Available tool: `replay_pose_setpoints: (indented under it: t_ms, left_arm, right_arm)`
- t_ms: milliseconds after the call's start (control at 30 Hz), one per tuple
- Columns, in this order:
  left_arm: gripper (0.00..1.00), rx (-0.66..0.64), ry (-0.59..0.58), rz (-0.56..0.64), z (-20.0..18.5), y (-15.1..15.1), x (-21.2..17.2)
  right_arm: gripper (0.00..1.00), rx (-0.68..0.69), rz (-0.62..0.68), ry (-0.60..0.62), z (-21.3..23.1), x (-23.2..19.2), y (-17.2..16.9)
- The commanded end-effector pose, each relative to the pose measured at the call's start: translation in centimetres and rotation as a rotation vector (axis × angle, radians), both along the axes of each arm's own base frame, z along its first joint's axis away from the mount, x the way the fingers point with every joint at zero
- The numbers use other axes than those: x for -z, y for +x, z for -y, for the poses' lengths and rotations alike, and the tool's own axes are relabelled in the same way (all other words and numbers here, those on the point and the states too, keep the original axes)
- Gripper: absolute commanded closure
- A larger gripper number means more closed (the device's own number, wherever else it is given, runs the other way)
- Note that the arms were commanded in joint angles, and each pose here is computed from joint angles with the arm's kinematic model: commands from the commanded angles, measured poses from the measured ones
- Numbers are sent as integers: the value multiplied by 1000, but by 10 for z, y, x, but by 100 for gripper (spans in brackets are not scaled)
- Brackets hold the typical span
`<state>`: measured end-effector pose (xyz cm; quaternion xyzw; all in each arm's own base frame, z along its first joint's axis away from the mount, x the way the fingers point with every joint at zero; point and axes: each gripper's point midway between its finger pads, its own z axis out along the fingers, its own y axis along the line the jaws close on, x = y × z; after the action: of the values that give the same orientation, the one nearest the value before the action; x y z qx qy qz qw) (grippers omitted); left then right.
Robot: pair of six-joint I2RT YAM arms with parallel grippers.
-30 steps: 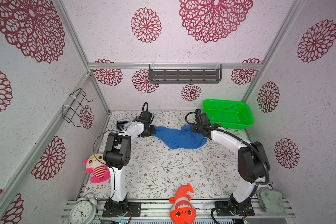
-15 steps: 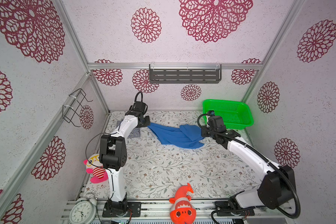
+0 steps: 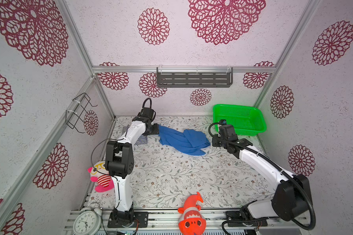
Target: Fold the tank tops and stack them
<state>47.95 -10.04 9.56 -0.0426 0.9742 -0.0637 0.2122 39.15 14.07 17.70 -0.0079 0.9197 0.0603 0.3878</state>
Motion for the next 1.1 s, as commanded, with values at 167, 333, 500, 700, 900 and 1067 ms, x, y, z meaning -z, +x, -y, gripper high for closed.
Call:
replay_pose_setpoints:
  t_ms: [167, 333, 500, 700, 900, 1067]
  left_arm:
    - [45, -23, -185, 21, 47, -15, 3]
    - [49, -59, -197, 14, 53, 6, 27]
    - [55, -69, -200, -38, 58, 12, 47]
    - [57, -71, -210, -62, 62, 11, 61]
    - [77, -24, -226, -50, 79, 14, 57]
    - [97, 0, -210, -39, 80, 7, 43]
  right_arm:
    - [55, -33, -57, 42, -30, 35, 38]
    - [55, -41, -64, 54, -39, 45, 44]
    - [55, -37, -71, 40, -37, 51, 42]
    - [55, -62, -63, 63, -49, 56, 53]
    - [51, -112, -54, 75, -82, 67, 74]
    - [51, -159, -73, 72, -111, 85, 84]
